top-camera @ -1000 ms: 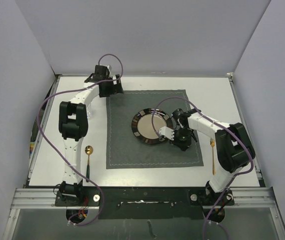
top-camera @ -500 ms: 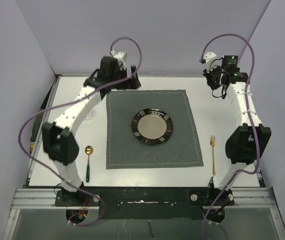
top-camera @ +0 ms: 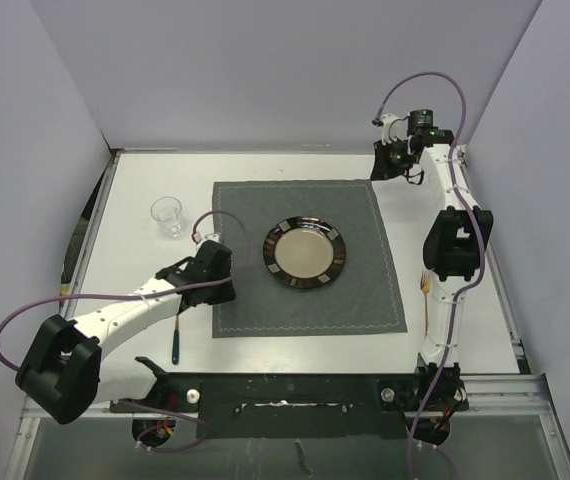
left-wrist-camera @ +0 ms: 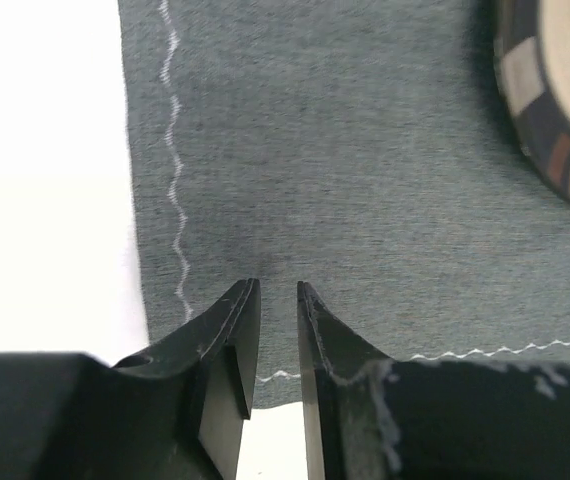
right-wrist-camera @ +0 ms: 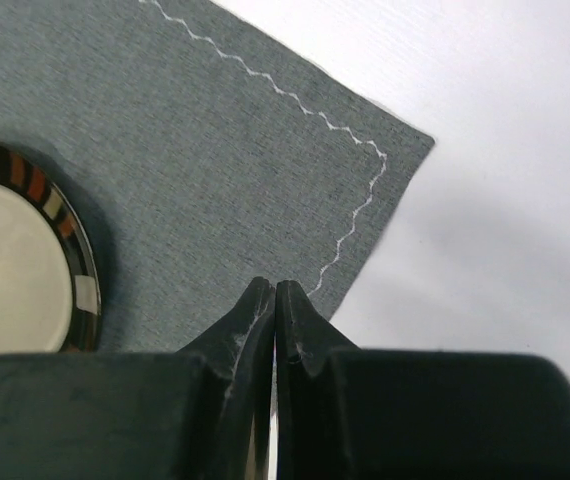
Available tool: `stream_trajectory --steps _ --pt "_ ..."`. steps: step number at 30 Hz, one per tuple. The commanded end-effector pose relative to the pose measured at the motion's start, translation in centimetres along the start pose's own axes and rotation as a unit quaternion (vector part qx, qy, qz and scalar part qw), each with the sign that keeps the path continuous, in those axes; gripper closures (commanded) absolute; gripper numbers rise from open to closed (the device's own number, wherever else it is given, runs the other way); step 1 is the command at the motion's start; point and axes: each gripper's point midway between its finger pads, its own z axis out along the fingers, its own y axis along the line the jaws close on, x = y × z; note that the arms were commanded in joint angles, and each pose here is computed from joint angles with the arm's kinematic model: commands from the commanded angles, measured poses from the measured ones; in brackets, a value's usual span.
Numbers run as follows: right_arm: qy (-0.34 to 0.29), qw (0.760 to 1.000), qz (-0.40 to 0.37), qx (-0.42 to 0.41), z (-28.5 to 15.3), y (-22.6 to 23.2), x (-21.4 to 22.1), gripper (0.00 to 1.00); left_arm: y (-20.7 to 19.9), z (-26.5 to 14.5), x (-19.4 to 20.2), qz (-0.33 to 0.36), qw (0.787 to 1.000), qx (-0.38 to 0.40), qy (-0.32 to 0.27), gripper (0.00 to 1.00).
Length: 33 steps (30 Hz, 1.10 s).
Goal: Set the dinner table for one person
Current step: Adjust the napkin at the center of the board.
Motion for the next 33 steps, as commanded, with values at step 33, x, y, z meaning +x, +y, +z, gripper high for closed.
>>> stream_trajectory --steps 33 --pt "0.069 0.995 -0.068 -0.035 7.2 3.0 4.4 1.0 1.4 1.7 4.3 -0.064 0.991 -0.113 0.029 0.74"
